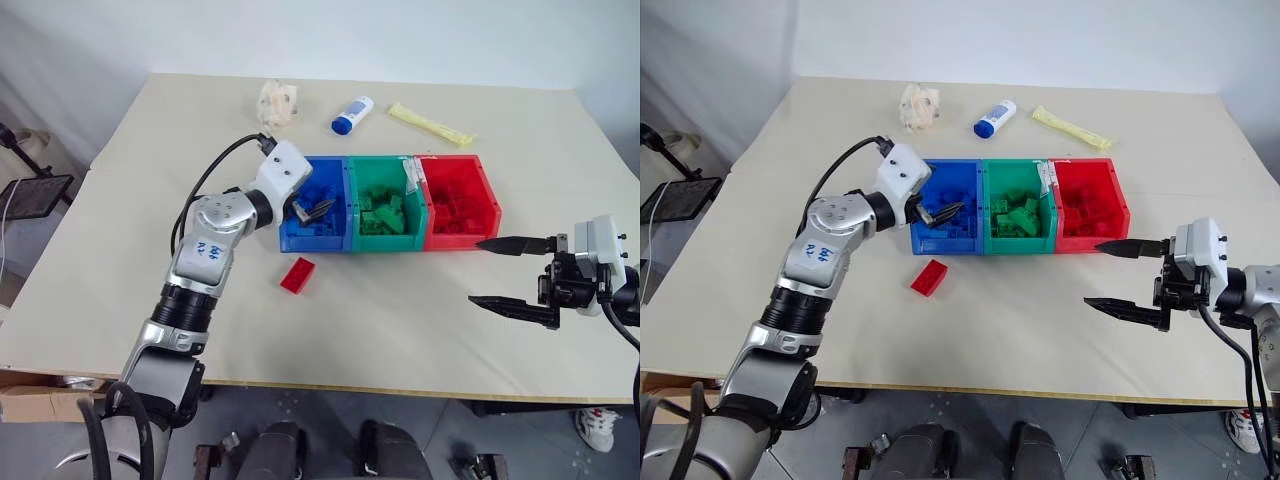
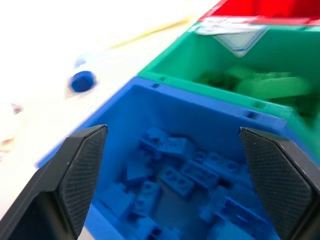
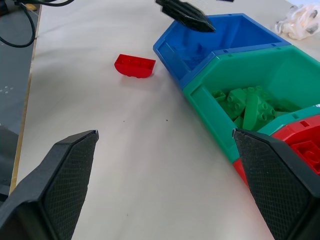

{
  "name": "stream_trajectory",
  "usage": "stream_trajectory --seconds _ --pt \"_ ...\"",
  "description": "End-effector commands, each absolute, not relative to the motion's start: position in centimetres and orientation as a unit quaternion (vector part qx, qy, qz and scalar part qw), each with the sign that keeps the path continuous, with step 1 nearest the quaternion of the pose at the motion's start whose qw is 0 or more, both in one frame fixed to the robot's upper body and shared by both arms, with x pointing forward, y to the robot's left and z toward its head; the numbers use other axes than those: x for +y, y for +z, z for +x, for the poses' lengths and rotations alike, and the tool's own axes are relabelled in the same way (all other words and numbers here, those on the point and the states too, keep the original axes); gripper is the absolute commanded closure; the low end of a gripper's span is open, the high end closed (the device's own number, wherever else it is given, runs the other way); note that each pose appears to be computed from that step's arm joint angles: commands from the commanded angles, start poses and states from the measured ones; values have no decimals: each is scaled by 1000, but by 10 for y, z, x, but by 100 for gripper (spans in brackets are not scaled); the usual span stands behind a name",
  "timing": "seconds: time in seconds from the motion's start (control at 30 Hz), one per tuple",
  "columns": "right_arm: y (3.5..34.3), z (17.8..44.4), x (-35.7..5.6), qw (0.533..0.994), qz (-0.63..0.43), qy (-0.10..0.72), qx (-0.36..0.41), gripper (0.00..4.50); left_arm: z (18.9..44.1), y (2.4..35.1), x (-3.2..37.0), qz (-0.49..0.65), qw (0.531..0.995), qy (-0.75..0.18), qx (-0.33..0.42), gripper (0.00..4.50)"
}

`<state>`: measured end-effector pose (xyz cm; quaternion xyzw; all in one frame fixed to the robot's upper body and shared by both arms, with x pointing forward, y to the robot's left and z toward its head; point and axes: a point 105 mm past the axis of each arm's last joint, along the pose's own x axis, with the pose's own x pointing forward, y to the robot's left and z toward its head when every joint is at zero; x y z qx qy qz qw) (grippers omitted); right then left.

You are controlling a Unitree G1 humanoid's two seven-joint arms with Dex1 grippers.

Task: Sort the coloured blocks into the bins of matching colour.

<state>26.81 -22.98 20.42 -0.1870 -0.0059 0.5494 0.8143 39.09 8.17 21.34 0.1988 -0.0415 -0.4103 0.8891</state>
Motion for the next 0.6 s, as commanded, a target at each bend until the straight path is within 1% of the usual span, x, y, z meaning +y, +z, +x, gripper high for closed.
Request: stream_trajectory --seconds 0.03,0.1,0.2,0.27,0.33,0.6 --pt "211 268 -233 811 -194 552 -13 0 350 217 87 153 838 -520 -64 3" --pt "210 269 -234 808 -193 556 -8 0 335 208 97 146 820 -551 -48 3" --pt "209 269 -235 806 -192 560 -3 0 327 197 112 153 811 -564 -21 3" --pt "207 268 -236 804 -191 563 3 0 323 188 137 161 812 -562 0 3" --pt "205 267 -239 801 -192 567 7 0 311 182 163 160 807 -568 19 3" --pt "201 267 -245 797 -186 574 8 0 282 153 216 167 813 -551 85 3"
